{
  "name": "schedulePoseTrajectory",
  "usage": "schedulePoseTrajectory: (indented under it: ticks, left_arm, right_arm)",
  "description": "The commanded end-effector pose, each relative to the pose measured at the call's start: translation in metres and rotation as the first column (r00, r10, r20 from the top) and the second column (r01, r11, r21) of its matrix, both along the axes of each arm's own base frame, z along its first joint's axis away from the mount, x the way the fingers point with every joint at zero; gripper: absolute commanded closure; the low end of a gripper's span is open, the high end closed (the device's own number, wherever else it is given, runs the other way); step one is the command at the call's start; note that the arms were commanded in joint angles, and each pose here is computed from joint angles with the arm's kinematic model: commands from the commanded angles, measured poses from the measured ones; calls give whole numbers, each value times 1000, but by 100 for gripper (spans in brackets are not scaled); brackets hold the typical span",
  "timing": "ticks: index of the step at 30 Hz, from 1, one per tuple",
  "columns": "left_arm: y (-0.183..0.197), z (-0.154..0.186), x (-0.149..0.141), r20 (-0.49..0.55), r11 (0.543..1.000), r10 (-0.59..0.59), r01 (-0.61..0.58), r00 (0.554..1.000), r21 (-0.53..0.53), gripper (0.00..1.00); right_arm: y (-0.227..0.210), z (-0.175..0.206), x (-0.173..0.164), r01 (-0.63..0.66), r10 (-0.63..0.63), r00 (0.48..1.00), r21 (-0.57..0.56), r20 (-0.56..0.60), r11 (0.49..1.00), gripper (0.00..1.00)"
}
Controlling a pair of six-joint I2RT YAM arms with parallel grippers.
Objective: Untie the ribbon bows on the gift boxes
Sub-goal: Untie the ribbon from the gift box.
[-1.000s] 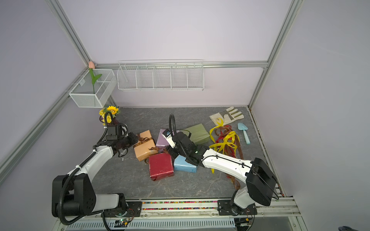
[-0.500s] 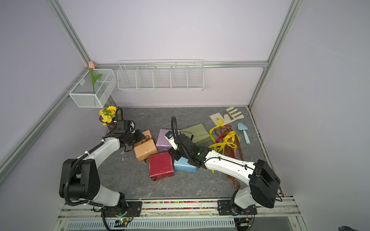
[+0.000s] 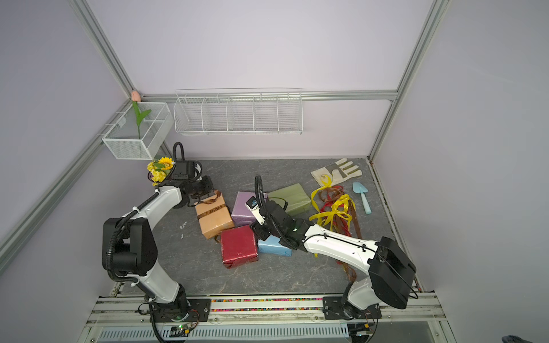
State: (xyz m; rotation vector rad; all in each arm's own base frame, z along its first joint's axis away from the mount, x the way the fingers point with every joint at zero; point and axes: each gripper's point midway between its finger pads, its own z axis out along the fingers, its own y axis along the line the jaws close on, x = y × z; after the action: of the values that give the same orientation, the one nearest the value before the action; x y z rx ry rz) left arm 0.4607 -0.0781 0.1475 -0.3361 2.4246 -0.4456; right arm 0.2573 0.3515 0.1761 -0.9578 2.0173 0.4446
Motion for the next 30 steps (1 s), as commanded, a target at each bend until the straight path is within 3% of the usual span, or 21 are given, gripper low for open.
schedulePoseTrajectory:
  ticks: [1,3,4,6,13,17,22,26,30]
  left_arm:
    - [12,0,-3,-26,995,-3,5,1000,100,89]
    - [9,3,-6,-22,991,-56,58,998,117,58]
    - [7,3,-9,-27,988,-87,89,996,125,48]
    - [6,5,-17,-43,980,-127,132,991,148,42]
    - [3,8,-48,-134,923,-275,301,952,238,40]
    - [-10,1,-81,-198,826,-473,511,858,238,41]
    - [-21,4,-93,-141,729,-617,630,774,267,41]
    - [-33,0,-108,-130,606,-747,748,652,271,41]
    - [-45,-4,-112,-99,559,-800,796,591,232,41]
  right_arm:
    - [0,0,-5,-3,3,1000,30,-13,1000,35]
    - [1,-1,-6,-7,8,1000,28,-17,1000,35]
    - [1,-2,-6,-10,10,1000,27,-19,1000,35]
    - [1,-2,-7,-14,15,1000,26,-20,1000,35]
    - [5,-4,-7,-39,39,999,16,-20,999,34]
    - [5,-5,-10,-55,55,998,15,-28,998,34]
    - [8,-4,-15,-90,91,995,25,-45,996,34]
    - [10,-3,-19,-109,111,992,41,-53,993,34]
    - [11,-3,-20,-111,114,992,54,-55,992,33]
